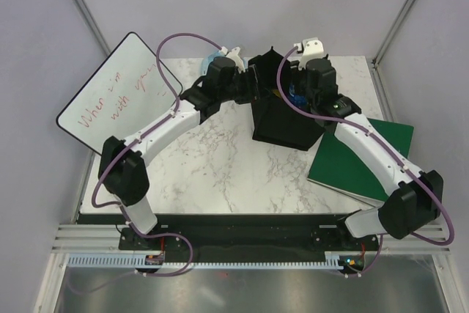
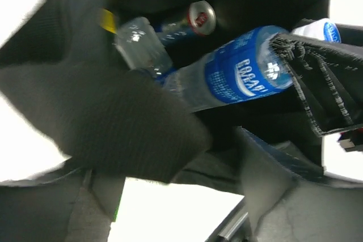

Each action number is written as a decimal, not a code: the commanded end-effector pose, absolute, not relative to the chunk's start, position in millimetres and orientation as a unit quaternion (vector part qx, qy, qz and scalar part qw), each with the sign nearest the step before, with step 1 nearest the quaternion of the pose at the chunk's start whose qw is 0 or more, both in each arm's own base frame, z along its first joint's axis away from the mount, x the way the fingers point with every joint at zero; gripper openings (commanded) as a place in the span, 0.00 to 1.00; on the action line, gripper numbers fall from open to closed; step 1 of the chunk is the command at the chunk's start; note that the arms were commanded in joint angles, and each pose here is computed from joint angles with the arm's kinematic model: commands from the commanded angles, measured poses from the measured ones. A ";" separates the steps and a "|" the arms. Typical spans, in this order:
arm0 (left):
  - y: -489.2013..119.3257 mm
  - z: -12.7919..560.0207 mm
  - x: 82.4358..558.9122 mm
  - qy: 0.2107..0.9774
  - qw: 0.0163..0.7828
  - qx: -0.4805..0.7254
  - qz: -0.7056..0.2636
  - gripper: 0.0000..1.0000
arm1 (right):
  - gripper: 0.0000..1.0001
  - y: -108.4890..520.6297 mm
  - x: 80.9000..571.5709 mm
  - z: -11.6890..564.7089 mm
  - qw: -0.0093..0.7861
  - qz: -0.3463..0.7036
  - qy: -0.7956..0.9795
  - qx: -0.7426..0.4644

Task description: Place the beverage into the canvas bag

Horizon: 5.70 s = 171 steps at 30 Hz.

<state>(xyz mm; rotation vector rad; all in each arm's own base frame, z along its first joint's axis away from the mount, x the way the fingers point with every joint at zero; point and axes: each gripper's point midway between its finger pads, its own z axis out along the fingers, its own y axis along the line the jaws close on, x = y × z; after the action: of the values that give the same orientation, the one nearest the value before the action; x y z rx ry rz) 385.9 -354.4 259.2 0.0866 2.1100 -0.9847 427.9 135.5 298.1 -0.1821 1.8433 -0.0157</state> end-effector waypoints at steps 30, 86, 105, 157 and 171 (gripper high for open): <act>-378.1 342.4 337.6 0.765 0.379 0.118 -0.507 0.02 | 0.00 86.8 472.8 337.3 0.712 -0.041 0.700 0.030; -361.8 328.4 337.5 0.789 0.393 0.119 -0.458 0.02 | 0.17 88.4 447.1 207.1 0.591 -0.010 0.805 -0.040; -363.6 328.3 335.7 0.787 0.389 0.120 -0.463 0.22 | 0.59 133.5 435.0 266.7 0.584 0.110 0.799 -0.087; -188.6 418.2 176.2 0.696 0.578 0.137 -0.402 1.00 | 0.98 99.5 230.4 423.2 0.609 0.290 0.734 0.081; -183.7 425.7 175.5 0.693 0.588 0.136 -0.395 1.00 | 0.98 97.4 225.6 429.9 0.617 0.289 0.728 0.077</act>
<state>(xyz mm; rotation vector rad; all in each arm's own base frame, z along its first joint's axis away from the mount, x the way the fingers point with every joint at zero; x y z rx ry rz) 176.1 -190.9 408.3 0.3015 1.6757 -0.9607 228.4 99.0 423.2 0.1827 1.6974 0.6673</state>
